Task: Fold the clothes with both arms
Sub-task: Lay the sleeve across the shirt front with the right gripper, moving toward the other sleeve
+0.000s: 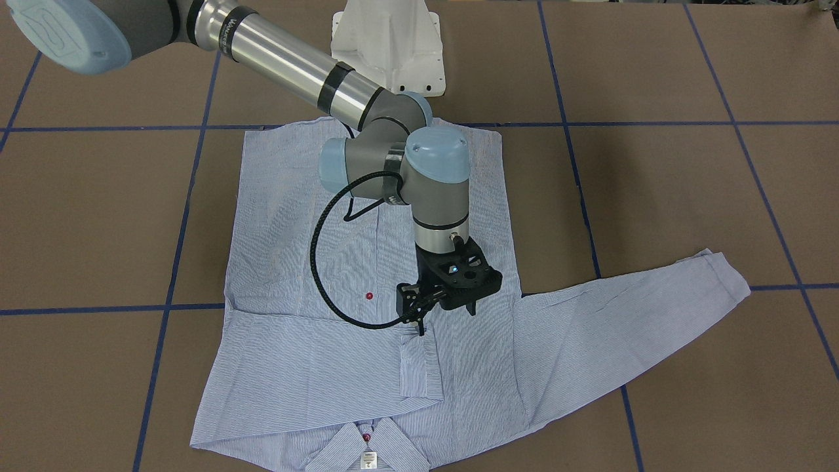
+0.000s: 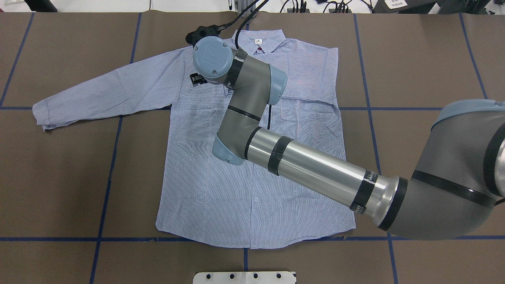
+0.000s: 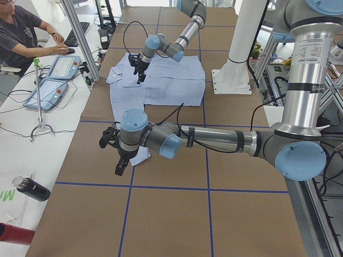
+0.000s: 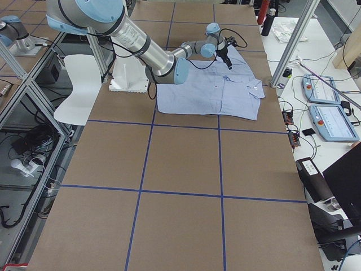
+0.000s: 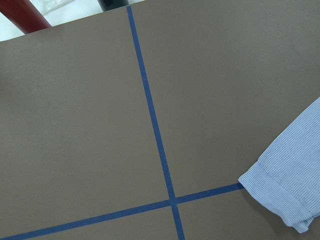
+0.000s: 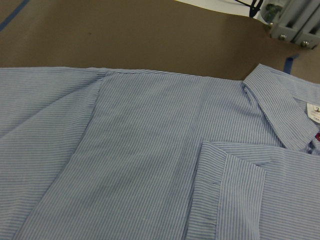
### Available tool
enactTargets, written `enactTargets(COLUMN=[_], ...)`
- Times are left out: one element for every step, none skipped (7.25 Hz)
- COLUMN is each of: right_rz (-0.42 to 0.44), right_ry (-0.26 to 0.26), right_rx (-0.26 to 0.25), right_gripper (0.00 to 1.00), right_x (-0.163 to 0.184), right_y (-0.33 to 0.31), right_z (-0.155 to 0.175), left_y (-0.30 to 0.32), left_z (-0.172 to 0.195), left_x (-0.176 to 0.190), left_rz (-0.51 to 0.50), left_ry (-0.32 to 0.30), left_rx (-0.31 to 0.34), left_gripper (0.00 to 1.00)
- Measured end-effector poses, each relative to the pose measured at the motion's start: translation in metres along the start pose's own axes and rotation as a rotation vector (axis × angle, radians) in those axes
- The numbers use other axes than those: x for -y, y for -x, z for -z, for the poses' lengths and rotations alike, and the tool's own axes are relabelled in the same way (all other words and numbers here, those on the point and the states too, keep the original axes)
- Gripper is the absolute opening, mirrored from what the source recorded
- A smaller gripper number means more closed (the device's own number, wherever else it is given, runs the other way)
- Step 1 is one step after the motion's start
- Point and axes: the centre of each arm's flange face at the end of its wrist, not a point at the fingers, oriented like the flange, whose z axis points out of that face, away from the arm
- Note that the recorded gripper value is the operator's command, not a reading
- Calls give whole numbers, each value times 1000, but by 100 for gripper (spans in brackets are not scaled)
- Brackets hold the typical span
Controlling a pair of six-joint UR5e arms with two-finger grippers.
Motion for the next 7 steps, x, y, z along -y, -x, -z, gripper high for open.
enactTargets(right_rz=[-89,-154,-229,-292,-320,-330,-333], right_ry=[-27,-48,-61,-63,-55,-47,-44], right_rx=[18,16,11,-1,-24,-42,-48], right_gripper=[97,97,97,97,97,97,96], right_x=[-10,-15,-16,-19,-24,-28,-29], right_y=[-18,-32,-39,-46,-53,-58,-59], right_z=[-12,-20,-25,-31,-41,-49,-52], left_y=[0,-1,-1,-2,-2,-2,-2], left_z=[0,1,1,2,2,3,3], left_x=[0,1,1,2,2,3,3], left_rz=[-1,-2,-2,-3,-3,-4,-4], left_ry=[-1,-2,-3,-4,-5,-7,-8], left_rx=[0,0,0,0,-1,0,0], left_gripper=[100,100,100,100,100,100,100])
